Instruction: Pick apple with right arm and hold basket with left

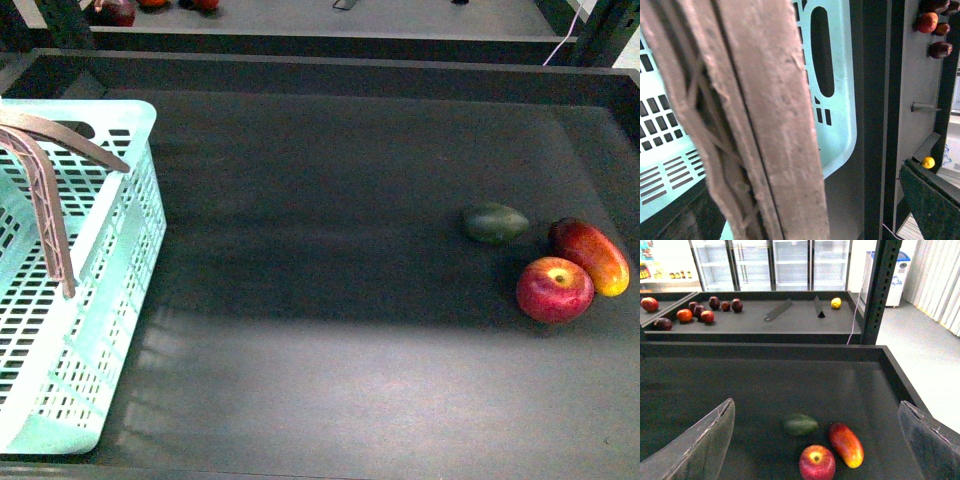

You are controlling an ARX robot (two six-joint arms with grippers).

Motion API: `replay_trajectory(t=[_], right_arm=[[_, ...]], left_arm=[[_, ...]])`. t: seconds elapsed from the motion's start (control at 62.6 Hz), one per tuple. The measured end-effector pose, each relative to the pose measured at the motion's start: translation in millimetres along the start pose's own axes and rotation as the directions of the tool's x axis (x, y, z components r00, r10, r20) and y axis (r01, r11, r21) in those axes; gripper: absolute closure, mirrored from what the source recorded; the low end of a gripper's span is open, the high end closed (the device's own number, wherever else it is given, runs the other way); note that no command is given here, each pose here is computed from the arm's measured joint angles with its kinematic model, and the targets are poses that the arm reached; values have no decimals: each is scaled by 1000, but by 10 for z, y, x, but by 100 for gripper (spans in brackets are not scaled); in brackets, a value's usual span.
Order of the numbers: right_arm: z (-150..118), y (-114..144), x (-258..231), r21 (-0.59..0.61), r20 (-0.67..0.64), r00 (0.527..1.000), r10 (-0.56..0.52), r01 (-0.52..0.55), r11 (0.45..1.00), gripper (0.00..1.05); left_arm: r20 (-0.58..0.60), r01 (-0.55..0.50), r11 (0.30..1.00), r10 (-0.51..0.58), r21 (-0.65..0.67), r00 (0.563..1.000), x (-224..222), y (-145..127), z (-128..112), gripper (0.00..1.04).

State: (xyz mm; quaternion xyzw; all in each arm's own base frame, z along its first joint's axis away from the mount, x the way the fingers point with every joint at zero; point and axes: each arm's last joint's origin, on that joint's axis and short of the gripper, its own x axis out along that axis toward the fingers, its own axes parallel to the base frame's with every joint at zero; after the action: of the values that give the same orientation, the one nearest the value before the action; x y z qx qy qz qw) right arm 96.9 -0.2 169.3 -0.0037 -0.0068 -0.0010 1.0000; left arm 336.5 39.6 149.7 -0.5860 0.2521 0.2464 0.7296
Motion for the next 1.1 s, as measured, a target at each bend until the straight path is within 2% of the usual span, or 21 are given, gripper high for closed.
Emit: replay_trajectory(t=[0.112, 0.239, 0.367, 0.399, 0.511, 0.862, 1.102], right_arm=[[0, 0, 0, 0, 0, 1000, 0, 0, 1000, 9], [0, 0, 0, 0, 0, 1000, 0, 0, 1000, 9], [0, 0, 0, 0, 0, 1000, 0, 0, 1000, 9], [0, 0, 0, 0, 0, 1000, 0, 0, 1000, 9], [0, 0, 0, 0, 0, 1000, 0, 0, 1000, 9], [0, 0, 0, 0, 0, 1000, 0, 0, 1000, 9], [0, 0, 0, 0, 0, 1000, 0, 0, 1000, 9]], left_arm=[[6, -22, 1000, 22, -10, 1000, 24, 41, 38, 10], [24, -55, 998, 56, -31, 998, 78, 67, 115, 40], [32, -77, 996, 78, -39, 996, 124, 80, 142, 61], [33, -80, 996, 81, -40, 996, 140, 79, 148, 71], [38, -78, 995, 81, -69, 996, 140, 61, 156, 89], [41, -84, 996, 84, -7, 996, 29, -27, 80, 90], [-25, 50, 982, -47, 184, 999, -396, -377, -253, 90]])
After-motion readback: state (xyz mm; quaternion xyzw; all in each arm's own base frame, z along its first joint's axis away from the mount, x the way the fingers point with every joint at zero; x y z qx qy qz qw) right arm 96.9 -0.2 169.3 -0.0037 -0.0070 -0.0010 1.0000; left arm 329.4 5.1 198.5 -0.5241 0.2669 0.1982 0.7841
